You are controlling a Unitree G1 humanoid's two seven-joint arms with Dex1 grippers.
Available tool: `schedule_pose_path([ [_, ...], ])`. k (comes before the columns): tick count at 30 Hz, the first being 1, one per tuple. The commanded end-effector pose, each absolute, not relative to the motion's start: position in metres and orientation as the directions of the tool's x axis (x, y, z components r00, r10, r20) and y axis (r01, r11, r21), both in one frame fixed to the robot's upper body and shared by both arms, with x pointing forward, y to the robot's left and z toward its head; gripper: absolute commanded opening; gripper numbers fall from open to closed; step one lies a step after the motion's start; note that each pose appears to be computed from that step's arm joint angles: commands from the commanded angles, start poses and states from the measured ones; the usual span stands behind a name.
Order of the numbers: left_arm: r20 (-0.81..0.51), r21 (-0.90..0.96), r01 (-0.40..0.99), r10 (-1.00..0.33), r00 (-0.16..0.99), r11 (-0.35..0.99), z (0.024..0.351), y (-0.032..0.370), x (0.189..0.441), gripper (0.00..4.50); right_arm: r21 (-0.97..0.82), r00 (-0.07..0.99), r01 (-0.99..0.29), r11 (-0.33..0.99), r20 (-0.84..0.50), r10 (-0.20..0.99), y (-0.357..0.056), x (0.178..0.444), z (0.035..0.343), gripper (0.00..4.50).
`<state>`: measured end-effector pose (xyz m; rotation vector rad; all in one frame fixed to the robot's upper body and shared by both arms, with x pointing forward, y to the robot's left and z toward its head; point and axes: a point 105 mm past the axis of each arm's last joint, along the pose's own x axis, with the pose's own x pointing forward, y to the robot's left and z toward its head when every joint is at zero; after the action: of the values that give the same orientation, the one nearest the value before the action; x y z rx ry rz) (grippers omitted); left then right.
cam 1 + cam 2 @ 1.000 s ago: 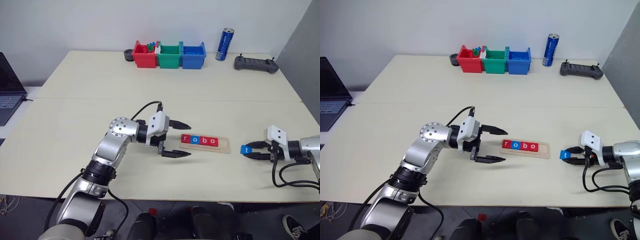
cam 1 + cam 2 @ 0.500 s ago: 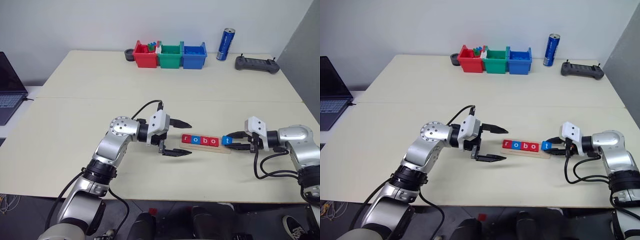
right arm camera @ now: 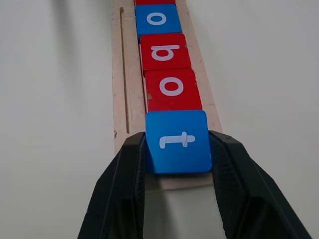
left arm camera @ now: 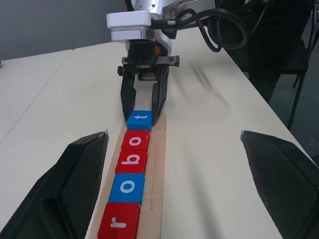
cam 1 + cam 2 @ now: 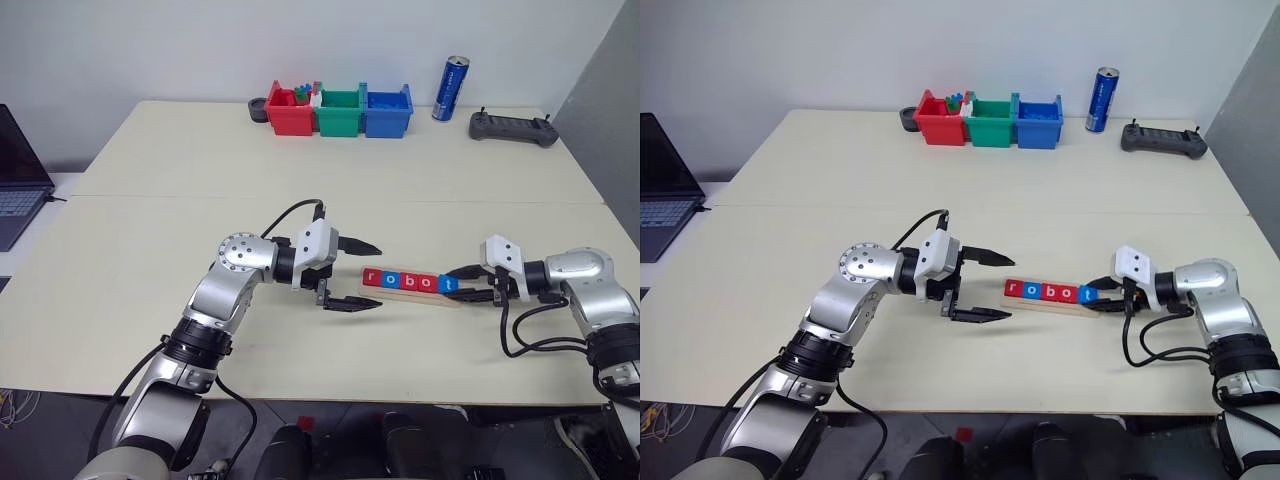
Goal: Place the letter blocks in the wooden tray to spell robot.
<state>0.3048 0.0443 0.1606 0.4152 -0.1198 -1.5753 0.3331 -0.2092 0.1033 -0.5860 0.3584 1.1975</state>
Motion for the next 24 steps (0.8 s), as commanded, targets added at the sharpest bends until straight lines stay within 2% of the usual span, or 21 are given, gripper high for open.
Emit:
schedule_pose_path([
  [1, -0.182, 0.361, 0.931, -0.983, 0.012, -0.055, 0.169, 0.046, 0.305, 4.50, -0.272, 0.341, -0.936, 0.223, -0.543, 0.768, -0.207, 0.337, 0.114, 1.45],
  [3, -0.182, 0.361, 0.931, -0.983, 0.012, -0.056, 0.169, 0.046, 0.305, 4.50, -0.275, 0.344, -0.935, 0.225, -0.543, 0.766, -0.208, 0.337, 0.115, 1.45],
  [11, -0.179, 0.366, 0.929, -0.984, 0.012, -0.055, 0.170, 0.044, 0.307, 4.50, -0.280, 0.380, -0.921, 0.270, -0.503, 0.776, -0.209, 0.342, 0.126, 4.22],
  [12, -0.179, 0.365, 0.929, -0.984, 0.012, -0.055, 0.170, 0.044, 0.307, 4.50, -0.280, 0.391, -0.917, 0.284, -0.493, 0.778, -0.210, 0.343, 0.130, 4.44],
  [19, -0.176, 0.365, 0.929, -0.984, 0.014, -0.052, 0.169, 0.044, 0.308, 4.50, -0.299, 0.435, -0.898, 0.325, -0.482, 0.761, -0.224, 0.340, 0.144, 4.44],
  [22, -0.175, 0.364, 0.930, -0.985, 0.012, -0.053, 0.169, 0.044, 0.307, 4.50, -0.298, 0.439, -0.896, 0.329, -0.485, 0.756, -0.230, 0.336, 0.144, 3.84],
  [24, -0.175, 0.364, 0.930, -0.985, 0.010, -0.055, 0.169, 0.044, 0.307, 4.50, -0.300, 0.437, -0.897, 0.324, -0.496, 0.750, -0.232, 0.333, 0.139, 3.21],
])
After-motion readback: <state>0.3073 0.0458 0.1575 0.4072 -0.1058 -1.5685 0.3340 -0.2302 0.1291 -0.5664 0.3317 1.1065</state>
